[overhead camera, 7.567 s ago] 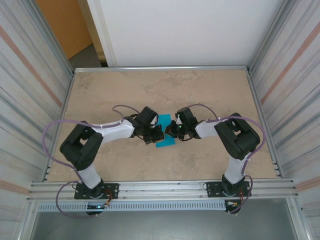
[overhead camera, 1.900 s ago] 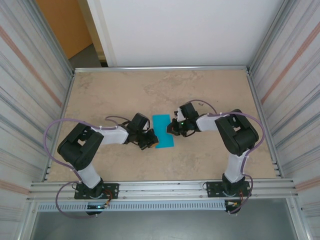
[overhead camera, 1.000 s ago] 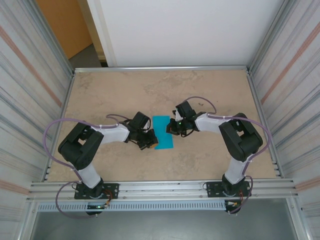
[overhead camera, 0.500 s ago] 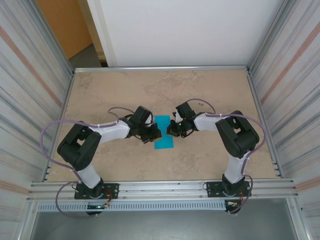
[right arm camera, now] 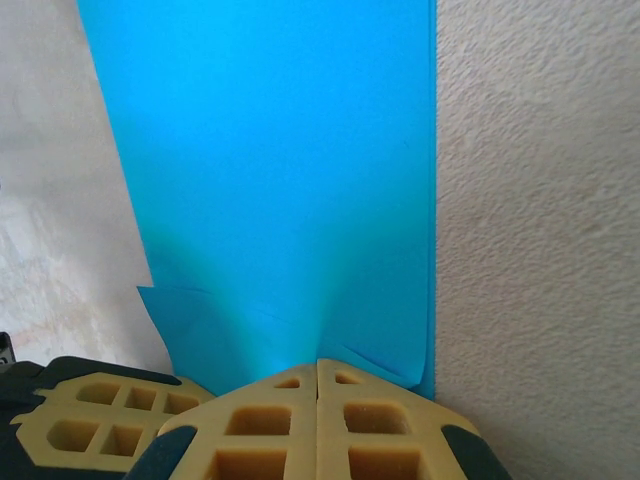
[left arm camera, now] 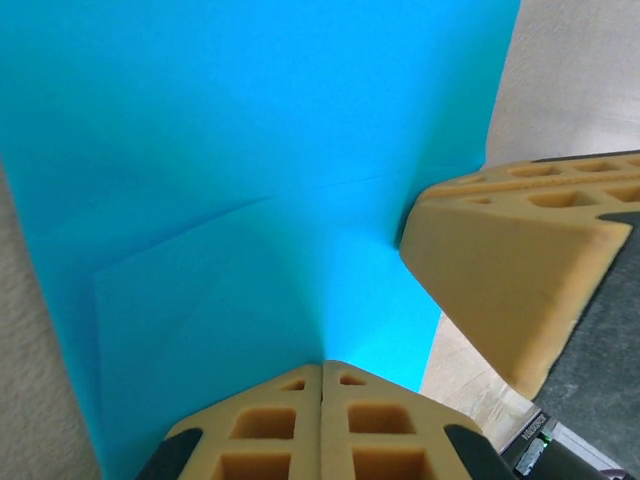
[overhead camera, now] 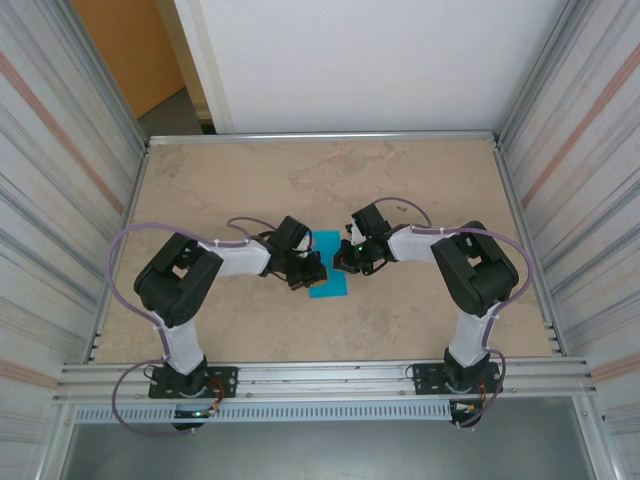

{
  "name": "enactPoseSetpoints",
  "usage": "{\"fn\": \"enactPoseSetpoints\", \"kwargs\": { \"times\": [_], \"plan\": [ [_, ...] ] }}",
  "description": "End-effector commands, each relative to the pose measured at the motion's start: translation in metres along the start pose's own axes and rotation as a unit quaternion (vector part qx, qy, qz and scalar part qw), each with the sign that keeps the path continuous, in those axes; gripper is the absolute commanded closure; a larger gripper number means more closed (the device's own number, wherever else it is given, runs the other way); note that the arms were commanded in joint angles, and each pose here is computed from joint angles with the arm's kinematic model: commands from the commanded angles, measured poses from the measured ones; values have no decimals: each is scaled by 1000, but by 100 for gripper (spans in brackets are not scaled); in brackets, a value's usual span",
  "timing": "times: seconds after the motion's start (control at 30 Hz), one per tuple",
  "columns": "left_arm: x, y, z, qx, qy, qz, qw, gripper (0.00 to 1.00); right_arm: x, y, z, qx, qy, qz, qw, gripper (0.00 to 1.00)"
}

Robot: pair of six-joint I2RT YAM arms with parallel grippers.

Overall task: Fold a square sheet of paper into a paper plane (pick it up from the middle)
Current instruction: Fold the triangle a second time at the center of the table.

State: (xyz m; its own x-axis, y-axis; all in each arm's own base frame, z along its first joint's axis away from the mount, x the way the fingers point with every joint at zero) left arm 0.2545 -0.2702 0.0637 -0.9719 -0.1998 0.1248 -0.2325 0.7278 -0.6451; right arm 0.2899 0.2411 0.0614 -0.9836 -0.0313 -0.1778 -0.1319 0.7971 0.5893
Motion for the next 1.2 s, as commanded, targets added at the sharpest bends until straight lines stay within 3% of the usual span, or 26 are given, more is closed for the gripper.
{"fn": "enactPoseSetpoints", "kwargs": {
  "times": [0.0, 0.23, 0.47, 0.6, 0.63, 0.7, 0.83, 1.17],
  "plan": [
    [20, 35, -3, -43, 27, -27, 998, 96, 21, -40, 8, 83, 39, 44, 995, 97],
    [48, 66, -20, -33, 17, -62, 997, 89, 17, -41, 8, 68, 38, 45, 996, 97],
    [51, 44, -56, -15, -40, -28, 999, 85, 3, -9, -8, 14, 23, 23, 999, 95],
    [40, 12, -73, 18, -75, 4, 997, 79, -15, 26, -39, -28, -21, 13, 999, 85],
    [37, 6, -75, 28, -82, 7, 996, 77, -19, 33, -47, -36, -34, 16, 999, 78],
    [30, -4, -75, 45, -92, 10, 995, 75, -23, 39, -61, -39, -56, 27, 997, 66],
    [16, -24, -70, 71, -93, 19, 993, 71, -23, 32, -74, -33, -81, 63, 994, 56],
    [-28, -24, -39, 67, -56, -15, 996, 71, -11, 9, -68, -16, -88, 118, 989, 53]
  ]
}}
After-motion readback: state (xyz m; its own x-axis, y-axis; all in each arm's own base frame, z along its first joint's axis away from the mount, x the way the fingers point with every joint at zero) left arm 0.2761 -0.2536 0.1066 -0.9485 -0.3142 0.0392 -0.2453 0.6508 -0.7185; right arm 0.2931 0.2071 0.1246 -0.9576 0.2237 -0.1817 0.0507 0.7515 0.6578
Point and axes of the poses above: each hand's point on the last joint's axis, 136 mm out from that joint toward the fingers, its own z axis out along the fingers, its own y axis along the line the jaws close on, x = y × z, the point moved 6 cm from there along -z, back along the fingers, and after that the axes turned 8 degrees about -z, right-handed, at the moved point
